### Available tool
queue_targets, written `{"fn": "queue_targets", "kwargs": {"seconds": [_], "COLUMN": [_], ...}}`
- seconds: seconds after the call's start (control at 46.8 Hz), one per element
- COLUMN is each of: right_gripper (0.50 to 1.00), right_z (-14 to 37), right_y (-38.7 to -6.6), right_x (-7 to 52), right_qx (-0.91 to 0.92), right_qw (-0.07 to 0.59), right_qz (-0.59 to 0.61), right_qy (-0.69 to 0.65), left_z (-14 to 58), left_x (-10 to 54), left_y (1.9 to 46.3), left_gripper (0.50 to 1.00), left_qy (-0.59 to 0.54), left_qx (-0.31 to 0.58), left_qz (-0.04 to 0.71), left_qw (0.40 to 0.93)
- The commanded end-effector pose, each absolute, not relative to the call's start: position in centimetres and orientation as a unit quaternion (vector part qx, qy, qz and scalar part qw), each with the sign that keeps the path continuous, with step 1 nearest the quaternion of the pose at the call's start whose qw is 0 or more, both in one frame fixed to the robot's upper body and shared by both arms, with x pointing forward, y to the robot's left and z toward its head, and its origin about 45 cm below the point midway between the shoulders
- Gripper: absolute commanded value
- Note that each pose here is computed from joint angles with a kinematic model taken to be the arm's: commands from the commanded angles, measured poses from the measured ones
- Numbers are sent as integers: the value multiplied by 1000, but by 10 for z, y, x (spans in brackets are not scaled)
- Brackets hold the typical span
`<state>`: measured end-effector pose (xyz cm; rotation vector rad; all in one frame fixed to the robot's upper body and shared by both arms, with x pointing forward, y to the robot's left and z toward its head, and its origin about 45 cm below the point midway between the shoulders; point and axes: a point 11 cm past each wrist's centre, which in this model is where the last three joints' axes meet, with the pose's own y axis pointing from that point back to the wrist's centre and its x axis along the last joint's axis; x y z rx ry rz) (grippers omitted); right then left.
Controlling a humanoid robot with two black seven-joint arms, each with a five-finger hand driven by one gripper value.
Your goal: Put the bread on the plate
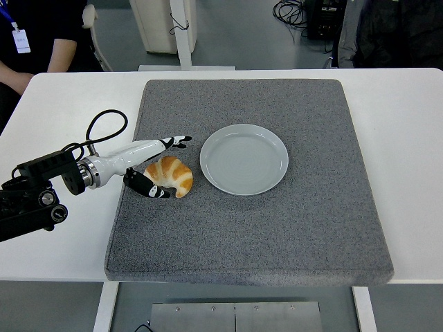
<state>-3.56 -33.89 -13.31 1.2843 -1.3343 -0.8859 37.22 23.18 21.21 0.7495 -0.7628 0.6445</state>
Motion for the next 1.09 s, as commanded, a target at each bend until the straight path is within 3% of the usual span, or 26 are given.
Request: {"fn": "queue_targets", "kwargs": {"seconds": [0.0, 0.47, 0.812, 1.004, 1.068], "right_gripper": [1000, 1000, 1000, 1000, 1000], "right_z": [-133, -133, -133, -133, -133], "right_y": [-339, -339, -339, -339, -339], "right_x": [-36, -37, -37, -37, -37], "right_qx": [535, 535, 535, 535, 535], "right_qw": [518, 518, 519, 518, 518], "right_qz": [-369, -370, -369, -369, -370], "right_qy": [-556, -555, -556, -555, -555], "left_z": [211, 197, 199, 204, 207], "left_x": [374, 374, 375, 380, 382], "left_y": [232, 233, 233, 237, 238], "left_gripper": [930, 892, 704, 536, 509], "left_qy": [-358, -348, -352, -358, -360], "left_qx": [351, 351, 345, 347, 345], "left_qz": [308, 314, 317, 322, 326], "left_qw": [809, 811, 810, 805, 803]}}
